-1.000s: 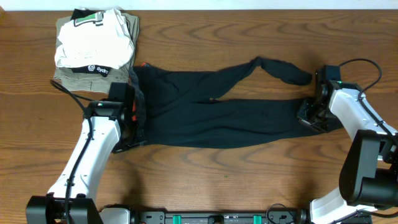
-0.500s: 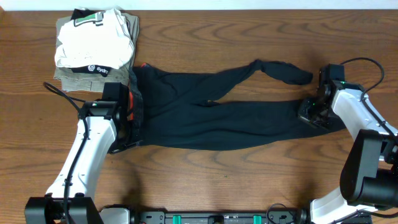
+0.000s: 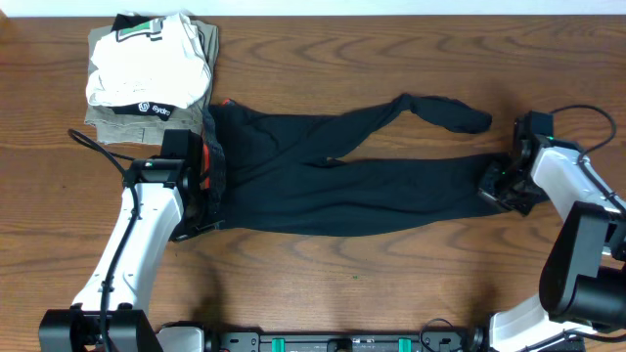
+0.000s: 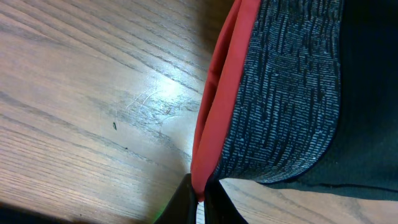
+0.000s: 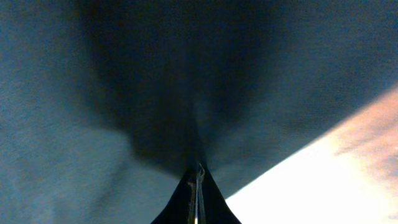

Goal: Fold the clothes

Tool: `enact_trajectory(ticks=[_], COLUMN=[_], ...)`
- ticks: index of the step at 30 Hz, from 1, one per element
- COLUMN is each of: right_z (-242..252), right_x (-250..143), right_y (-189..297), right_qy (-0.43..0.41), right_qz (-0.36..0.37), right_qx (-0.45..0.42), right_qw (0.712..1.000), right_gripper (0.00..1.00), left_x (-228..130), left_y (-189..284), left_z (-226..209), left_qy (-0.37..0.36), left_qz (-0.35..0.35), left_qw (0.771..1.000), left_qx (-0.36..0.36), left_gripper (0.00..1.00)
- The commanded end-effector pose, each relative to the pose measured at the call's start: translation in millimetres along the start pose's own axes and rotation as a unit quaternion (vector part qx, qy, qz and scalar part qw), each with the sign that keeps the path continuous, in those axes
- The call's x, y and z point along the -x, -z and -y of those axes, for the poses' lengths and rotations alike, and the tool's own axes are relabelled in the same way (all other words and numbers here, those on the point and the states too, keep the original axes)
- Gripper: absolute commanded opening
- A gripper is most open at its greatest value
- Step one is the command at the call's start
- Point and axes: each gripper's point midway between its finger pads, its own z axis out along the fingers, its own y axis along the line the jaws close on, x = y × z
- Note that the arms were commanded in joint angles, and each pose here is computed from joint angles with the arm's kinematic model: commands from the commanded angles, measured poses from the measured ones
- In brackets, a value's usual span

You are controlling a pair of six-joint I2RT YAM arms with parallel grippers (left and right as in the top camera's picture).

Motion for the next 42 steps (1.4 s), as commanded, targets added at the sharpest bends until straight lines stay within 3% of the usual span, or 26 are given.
enact_trajectory(ticks=[1, 13, 19, 29, 42], right_z=[27, 46, 38, 9, 28], right_x=[5, 4, 8, 41, 52], right_y=[-3, -12, 9, 78, 24], right_qy=[-0.04, -0.077, -0.074, -0.018, -0.032], right_qz=[0.008, 0.0, 0.006, 0.129, 0.097], right_qx=[-0.047, -0.042, -0.013, 0.086, 0.008], right_qw=[0.998, 0.996, 0.997, 0.988, 0.995], right_gripper=[0.03, 0.01, 0.01, 0.01, 0.01], left_x=[4, 5, 6, 6, 4], left_y=[4, 4, 4, 4, 4], left_z=[-5, -5, -4, -4, -5], left_qy=[0.013, 0.013, 0.013, 0.013, 0.013], left_qz=[0.01, 0.011, 0.013, 0.013, 0.008], left_qw=[1.0, 1.0, 1.0, 1.0, 1.0], left_qx=[0.01, 0.01, 0.009, 0.009, 0.011], left_gripper=[0.06, 0.06, 0.06, 0.06, 0.06])
